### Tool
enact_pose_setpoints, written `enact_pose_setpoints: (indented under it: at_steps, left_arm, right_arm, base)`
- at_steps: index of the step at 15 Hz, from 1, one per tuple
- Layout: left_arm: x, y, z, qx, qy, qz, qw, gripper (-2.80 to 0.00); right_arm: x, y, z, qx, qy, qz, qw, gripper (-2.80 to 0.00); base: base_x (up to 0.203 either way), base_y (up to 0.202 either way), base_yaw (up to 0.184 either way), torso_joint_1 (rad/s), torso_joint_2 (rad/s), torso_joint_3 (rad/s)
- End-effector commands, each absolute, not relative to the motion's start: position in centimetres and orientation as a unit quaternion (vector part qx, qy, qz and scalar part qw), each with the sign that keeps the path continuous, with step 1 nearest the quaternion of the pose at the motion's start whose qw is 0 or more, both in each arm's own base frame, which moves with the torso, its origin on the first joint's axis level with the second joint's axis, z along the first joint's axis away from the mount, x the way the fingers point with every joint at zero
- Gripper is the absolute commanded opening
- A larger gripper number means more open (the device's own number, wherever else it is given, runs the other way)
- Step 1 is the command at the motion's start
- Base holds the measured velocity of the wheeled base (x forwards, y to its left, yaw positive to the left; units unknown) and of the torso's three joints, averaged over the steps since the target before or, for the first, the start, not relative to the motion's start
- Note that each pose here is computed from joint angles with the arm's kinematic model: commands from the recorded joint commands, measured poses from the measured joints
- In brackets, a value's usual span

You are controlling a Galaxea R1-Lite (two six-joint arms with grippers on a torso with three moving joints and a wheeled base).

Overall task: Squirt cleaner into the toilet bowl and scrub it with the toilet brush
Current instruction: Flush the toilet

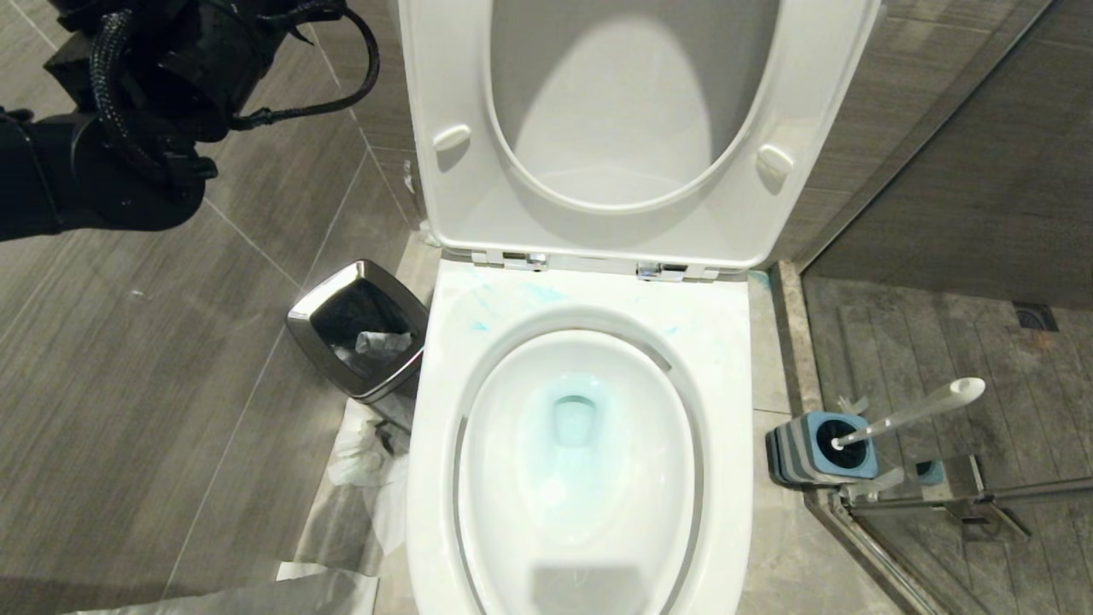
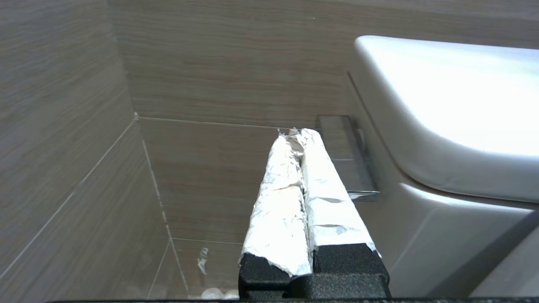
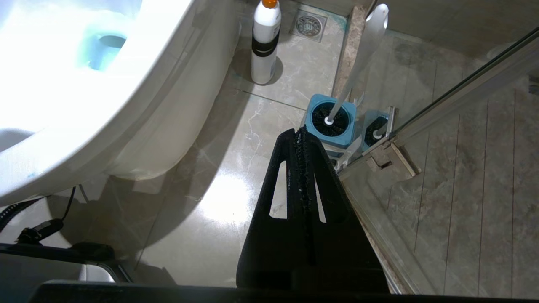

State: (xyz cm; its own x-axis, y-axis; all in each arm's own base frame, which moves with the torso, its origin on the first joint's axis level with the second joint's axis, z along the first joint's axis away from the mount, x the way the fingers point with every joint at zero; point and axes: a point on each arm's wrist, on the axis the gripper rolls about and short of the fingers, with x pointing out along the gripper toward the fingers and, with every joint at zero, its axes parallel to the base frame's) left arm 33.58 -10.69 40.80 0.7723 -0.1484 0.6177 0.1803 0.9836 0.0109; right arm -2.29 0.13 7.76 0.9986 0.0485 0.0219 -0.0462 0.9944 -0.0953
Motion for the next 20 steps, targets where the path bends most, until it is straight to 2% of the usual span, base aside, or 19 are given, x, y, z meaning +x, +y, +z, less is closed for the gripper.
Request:
enact_pose_setpoints:
  at_steps: [1,7,20]
  left_arm:
    - [33.2,-11.2,41.0,-0.028,-0.331,-0.094,0.938,-2.8]
    - [33.2,-12.5,40.7,-0.032,-0.327,-0.111,0.938,-2.8]
    - [36.5,-13.6,37.4,-0.023,-0.288,-0.114,0.95,-2.8]
  right_arm:
    - [-2.2,0.1,7.4,-0.048,-0.007,0.024,0.999,-2.8]
    - [-2.2,0.1,7.4,-0.048,-0.007,0.024,0.999,-2.8]
    - [-2.2,0.1,7.4,-0.048,-0.007,0.024,0.999,-2.8]
  base:
    - [0.0,0.0,0.0,0.0,0.0,0.0]
    - [0.0,0.0,0.0,0.0,0.0,0.0]
    - [0.0,0.0,0.0,0.0,0.0,0.0]
